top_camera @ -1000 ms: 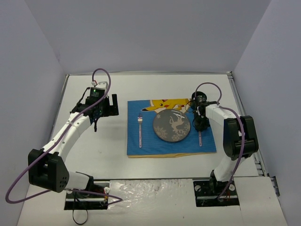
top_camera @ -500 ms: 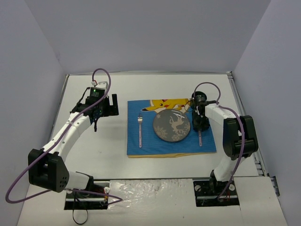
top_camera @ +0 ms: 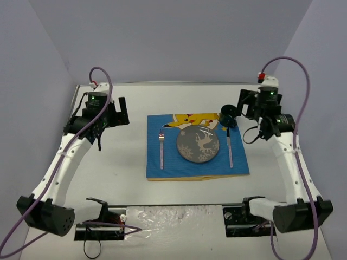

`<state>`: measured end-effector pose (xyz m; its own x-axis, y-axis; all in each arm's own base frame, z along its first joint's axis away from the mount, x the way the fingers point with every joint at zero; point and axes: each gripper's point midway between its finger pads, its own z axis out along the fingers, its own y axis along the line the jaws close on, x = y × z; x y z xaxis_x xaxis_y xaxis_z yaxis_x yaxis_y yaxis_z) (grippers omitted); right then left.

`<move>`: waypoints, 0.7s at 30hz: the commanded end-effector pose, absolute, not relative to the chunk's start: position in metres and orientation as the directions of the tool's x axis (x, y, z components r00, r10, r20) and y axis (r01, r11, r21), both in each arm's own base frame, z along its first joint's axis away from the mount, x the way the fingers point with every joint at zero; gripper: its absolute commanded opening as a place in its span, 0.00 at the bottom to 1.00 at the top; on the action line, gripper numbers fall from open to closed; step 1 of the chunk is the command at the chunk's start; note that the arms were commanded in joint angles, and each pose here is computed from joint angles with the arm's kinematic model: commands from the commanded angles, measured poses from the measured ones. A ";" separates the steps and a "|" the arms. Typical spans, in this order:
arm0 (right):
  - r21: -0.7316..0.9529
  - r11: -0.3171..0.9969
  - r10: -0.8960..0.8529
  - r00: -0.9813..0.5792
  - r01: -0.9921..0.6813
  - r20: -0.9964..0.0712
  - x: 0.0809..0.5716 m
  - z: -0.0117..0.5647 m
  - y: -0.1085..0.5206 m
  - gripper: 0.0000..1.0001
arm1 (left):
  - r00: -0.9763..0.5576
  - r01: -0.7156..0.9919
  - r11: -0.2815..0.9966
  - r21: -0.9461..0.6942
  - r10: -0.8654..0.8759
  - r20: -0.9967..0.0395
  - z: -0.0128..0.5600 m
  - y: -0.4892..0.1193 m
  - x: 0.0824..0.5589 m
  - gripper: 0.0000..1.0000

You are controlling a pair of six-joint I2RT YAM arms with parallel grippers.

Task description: Set the dinner table for one person

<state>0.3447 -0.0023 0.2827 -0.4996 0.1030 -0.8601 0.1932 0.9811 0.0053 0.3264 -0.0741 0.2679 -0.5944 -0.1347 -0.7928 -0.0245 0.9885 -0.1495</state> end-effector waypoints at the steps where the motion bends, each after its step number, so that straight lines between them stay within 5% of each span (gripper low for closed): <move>1: -0.075 0.934 0.046 -0.326 0.348 -0.944 0.315 0.358 -0.044 0.99 | -0.473 -0.083 0.992 -0.094 -0.123 -0.872 0.329 -0.043 0.299 0.97; 11: 0.051 0.850 0.073 -0.021 0.525 -0.997 0.223 0.428 -0.070 1.00 | -0.307 -0.154 0.986 -0.067 -0.112 -0.945 0.374 -0.007 0.248 0.97; 21: 0.110 0.923 0.071 0.116 0.369 -0.991 0.170 0.431 -0.063 1.00 | -0.279 -0.171 0.984 -0.058 -0.105 -0.955 0.373 0.008 0.206 0.97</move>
<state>0.1795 -0.0646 0.4178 0.0313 0.0781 -0.9965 0.4123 0.9072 0.0840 0.2159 -0.0022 0.3745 -0.2858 -0.1242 -0.9502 -0.1413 0.9862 -0.0864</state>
